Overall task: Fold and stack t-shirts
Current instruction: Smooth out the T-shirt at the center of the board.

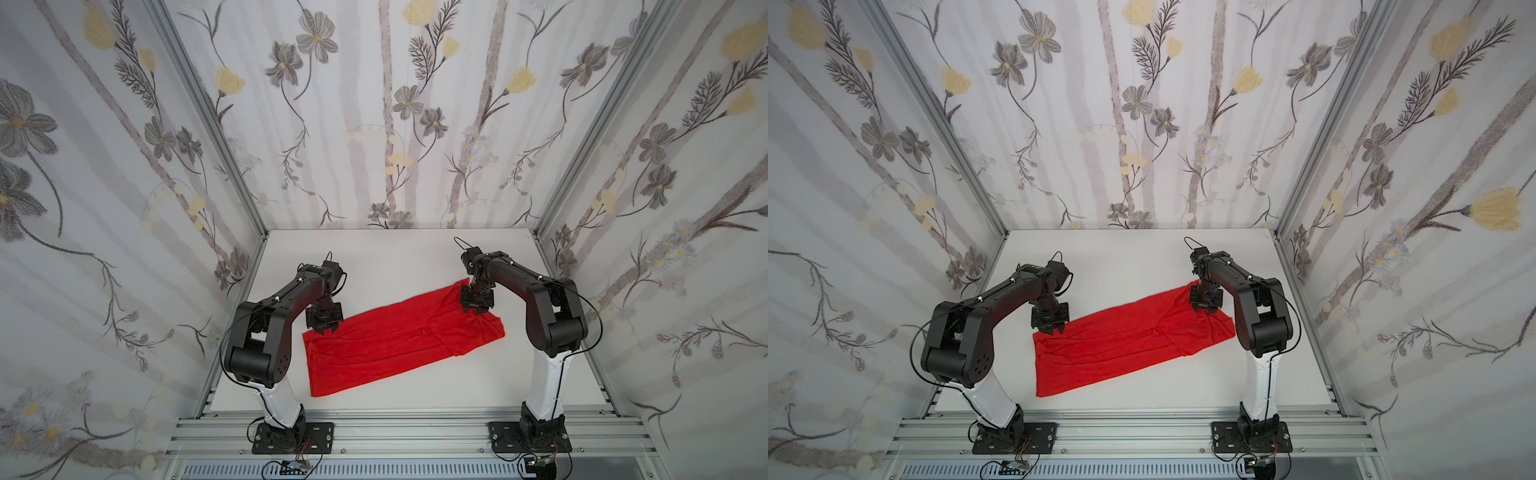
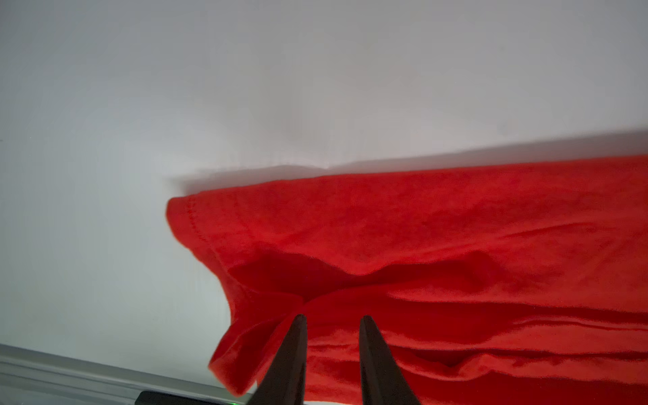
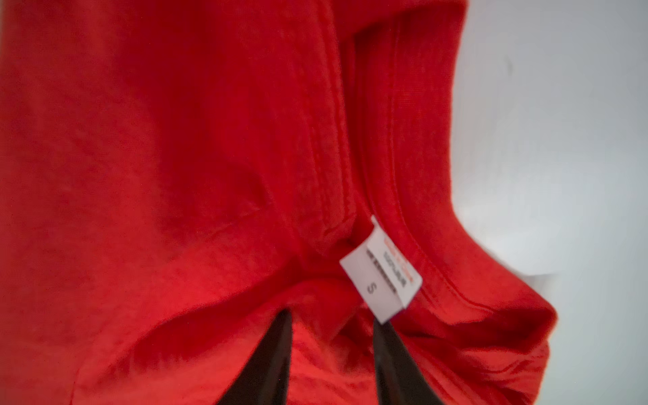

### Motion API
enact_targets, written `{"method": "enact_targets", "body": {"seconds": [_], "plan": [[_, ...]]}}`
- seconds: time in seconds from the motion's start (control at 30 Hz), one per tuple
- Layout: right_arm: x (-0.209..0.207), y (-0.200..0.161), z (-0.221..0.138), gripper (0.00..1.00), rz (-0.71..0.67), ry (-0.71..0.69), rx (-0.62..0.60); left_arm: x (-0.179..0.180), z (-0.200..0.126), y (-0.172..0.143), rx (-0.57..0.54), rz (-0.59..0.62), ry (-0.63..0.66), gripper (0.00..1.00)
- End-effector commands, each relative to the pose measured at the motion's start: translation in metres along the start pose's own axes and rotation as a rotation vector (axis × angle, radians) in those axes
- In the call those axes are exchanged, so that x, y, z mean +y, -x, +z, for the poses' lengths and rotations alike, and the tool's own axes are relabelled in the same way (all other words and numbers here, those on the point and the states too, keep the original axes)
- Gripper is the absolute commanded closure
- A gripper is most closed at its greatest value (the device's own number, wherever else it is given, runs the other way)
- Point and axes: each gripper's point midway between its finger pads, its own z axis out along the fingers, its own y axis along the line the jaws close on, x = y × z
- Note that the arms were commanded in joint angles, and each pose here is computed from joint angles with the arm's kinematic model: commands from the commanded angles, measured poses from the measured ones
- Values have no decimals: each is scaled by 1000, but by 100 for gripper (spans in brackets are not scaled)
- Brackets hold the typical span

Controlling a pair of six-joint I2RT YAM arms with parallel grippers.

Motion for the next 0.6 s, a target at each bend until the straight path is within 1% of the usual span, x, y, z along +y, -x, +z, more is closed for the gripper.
{"method": "enact_targets", "body": {"seconds": [0.0, 0.03, 0.07, 0.13, 0.2, 0.27, 0.3, 0.33, 0.37, 0.43, 0.47, 0.5, 0.53, 0.57], "plan": [[-1, -2, -23, 52, -7, 11, -28, 33, -13, -6, -77, -104, 110, 43], [-1, -2, -29, 50, -11, 17, -37, 37, -15, -7, -95, -124, 93, 36], [0, -3, -34, 47, -15, 23, -46, 40, -16, -8, -99, -141, 78, 33], [4, -5, -45, 44, -18, 44, -62, 47, -12, -10, -84, -179, 52, 32], [13, -7, -52, 43, -24, 84, -68, 46, -5, -13, -53, -198, 6, 35], [32, -11, -56, 44, -58, 120, -65, 39, -1, -17, -26, -214, -50, 39], [47, -13, -57, 45, -91, 146, -61, 35, 0, -20, -18, -230, -81, 40], [64, -16, -57, 45, -130, 170, -56, 28, 1, -21, -18, -249, -139, 42], [80, -19, -56, 46, -166, 194, -48, 24, 2, -20, -25, -277, -182, 44], [122, -31, -52, 47, -243, 285, -12, 32, 3, -17, -45, -393, -238, 52], [139, -38, -49, 48, -280, 298, 0, 38, 4, -13, -49, -446, -269, 55], [150, -42, -46, 48, -310, 299, 5, 41, 7, -9, -47, -480, -299, 56], [161, -46, -44, 49, -339, 297, 4, 43, 10, -4, -38, -497, -329, 57], [168, -47, -38, 49, -354, 291, 10, 42, 14, 0, -18, -485, -342, 57]]}}
